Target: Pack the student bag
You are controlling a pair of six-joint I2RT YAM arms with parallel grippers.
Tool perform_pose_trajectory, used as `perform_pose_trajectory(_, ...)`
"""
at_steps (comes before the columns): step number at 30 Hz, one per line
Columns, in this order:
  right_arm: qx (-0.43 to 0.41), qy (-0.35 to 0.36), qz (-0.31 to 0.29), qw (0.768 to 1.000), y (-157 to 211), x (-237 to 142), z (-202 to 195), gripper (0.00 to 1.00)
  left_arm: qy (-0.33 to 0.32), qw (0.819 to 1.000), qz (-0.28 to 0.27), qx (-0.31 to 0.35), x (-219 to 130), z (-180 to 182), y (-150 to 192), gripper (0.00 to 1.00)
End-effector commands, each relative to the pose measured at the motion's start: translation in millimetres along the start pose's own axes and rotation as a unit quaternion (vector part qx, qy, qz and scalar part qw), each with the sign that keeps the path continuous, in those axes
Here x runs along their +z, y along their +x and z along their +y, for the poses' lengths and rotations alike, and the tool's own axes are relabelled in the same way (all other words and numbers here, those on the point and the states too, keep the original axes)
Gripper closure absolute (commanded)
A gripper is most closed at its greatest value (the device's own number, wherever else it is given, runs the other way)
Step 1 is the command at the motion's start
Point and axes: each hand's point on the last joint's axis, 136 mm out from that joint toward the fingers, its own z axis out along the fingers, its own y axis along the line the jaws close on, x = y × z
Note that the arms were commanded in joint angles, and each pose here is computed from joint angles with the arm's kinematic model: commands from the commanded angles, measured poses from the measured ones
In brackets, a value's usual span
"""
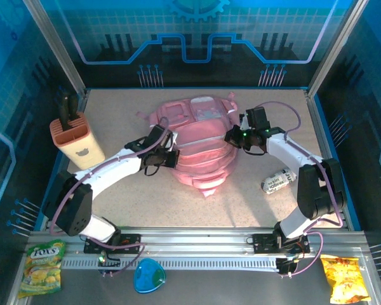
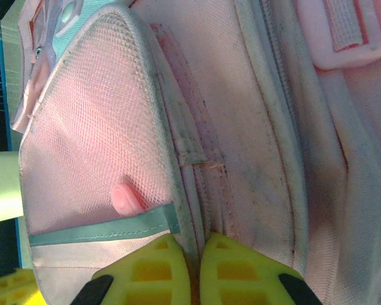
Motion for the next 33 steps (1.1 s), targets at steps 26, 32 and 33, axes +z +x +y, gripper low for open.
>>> perform_pose_trajectory(26, 0.071, 0.280, -0.076, 0.954, 70.3, -120.7, -136.4, 0.10, -0.072, 0.985, -0.137, -0.076, -78.7, 53.1, -61.0, 0.11)
perform_pose_trajectory(32, 0.154, 0.340, -0.103, 0.922, 97.9, -136.2, -174.0, 0.01, -0.053, 0.979, -0.173, -0.091, -90.6, 53.1, -64.5, 0.01)
perform_pose_trajectory(33, 0.164, 0.336, -0.106, 0.921, 100.1, -133.6, -176.4, 0.00, -0.050, 0.979, -0.174, -0.095, -91.1, 53.3, -64.2, 0.01)
